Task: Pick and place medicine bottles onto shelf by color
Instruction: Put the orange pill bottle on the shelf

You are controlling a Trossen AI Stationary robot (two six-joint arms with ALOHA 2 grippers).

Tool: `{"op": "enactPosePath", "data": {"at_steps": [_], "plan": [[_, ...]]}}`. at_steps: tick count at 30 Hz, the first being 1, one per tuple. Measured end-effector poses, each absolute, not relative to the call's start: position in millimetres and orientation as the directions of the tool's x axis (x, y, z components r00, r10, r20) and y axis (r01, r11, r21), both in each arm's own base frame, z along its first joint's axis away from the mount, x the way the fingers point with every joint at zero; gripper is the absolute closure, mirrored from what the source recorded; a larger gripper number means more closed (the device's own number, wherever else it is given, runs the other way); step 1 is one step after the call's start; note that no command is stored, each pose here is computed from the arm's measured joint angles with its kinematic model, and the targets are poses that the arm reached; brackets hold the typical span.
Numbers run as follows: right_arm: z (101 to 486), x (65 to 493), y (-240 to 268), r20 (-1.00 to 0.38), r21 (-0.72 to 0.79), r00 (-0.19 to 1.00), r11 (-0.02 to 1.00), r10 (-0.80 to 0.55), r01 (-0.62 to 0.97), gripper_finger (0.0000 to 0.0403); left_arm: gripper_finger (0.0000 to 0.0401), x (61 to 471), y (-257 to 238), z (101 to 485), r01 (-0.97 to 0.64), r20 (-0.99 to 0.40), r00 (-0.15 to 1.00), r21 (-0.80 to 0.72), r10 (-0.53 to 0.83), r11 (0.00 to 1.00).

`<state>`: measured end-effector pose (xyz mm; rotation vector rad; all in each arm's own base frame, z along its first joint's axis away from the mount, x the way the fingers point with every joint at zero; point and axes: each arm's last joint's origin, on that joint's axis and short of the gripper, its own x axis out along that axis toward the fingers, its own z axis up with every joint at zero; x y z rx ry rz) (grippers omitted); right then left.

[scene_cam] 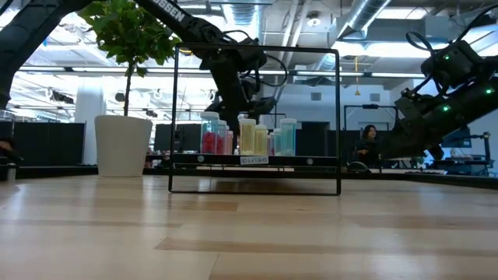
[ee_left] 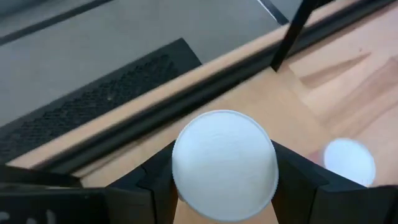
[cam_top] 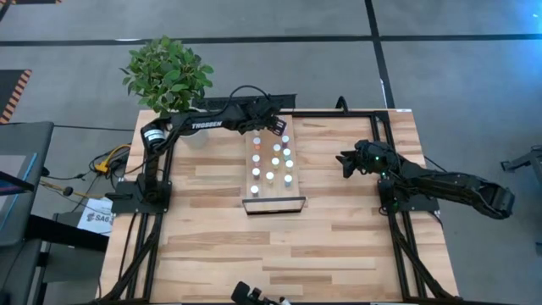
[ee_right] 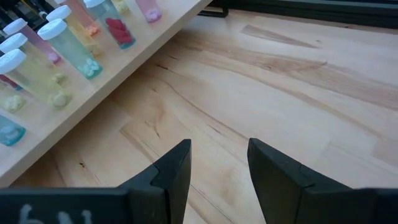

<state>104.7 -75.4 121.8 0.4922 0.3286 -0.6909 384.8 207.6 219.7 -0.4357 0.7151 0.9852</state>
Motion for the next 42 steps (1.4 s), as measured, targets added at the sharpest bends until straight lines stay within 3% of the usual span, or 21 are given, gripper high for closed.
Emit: {"op": "enactPosePath", "data": {"at_steps": [29, 42], "plan": [[122, 105, -75, -0.444, 0.321, 0.727, 0.664, -0.524, 0.675, 0.0223, 0.0222, 390, 208, 206, -0.868, -0.721, 0.373, -0.049, 0.584, 0.494], [122, 105, -75, -0.444, 0.321, 0.727, 0.664, -0.524, 0.675, 0.0223, 0.0176, 391, 206, 206, -0.871, -0.721, 0.375, -0.059, 0.582, 0.488]]}}
